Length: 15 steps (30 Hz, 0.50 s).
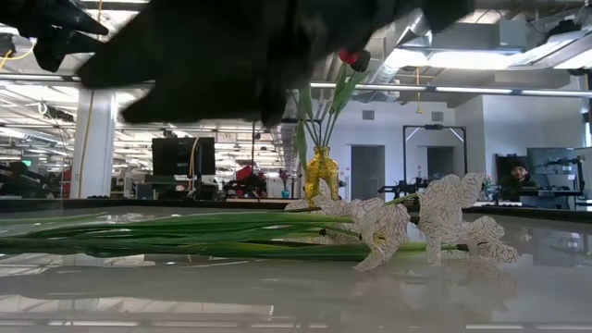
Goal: Sort flowers into vase by color
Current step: Put the white flowers into the transparent vase
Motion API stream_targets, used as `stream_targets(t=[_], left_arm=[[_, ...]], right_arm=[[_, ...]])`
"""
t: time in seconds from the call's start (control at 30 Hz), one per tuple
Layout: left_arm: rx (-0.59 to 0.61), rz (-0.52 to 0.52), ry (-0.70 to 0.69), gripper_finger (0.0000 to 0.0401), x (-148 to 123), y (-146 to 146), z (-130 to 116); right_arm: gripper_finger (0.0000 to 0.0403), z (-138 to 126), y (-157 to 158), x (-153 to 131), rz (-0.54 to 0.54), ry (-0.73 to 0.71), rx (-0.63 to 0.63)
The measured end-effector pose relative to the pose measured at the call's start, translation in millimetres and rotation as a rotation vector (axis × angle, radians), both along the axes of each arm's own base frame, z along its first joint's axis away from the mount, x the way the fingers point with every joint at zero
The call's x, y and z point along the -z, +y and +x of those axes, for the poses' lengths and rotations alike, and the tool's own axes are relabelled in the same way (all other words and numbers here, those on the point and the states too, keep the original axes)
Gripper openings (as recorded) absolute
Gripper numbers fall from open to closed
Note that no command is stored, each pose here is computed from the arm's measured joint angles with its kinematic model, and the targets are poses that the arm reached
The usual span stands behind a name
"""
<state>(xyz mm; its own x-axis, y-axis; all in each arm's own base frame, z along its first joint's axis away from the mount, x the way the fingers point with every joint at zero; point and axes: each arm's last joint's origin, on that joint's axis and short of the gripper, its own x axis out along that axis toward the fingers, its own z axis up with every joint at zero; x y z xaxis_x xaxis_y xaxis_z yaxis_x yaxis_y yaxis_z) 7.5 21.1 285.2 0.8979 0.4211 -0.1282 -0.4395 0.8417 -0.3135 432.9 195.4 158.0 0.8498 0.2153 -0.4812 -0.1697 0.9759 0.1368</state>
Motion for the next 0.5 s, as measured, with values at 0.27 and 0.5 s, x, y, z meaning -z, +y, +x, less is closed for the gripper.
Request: stream_targets(t=[0.27, 0.5], left_arm=[[0.001, 0.0, -0.001, 0.0152, -0.1, 0.0, 0.0], [0.002, 0.0, 0.0, 0.0152, 0.0, 0.0, 0.0]], right_arm=[[0.0224, 25.2, 6.1, 36.1, -0.002, 0.049, -0.128], [0.0224, 26.8, 2.5, 42.8, -0.051, 0.102, -0.131]])
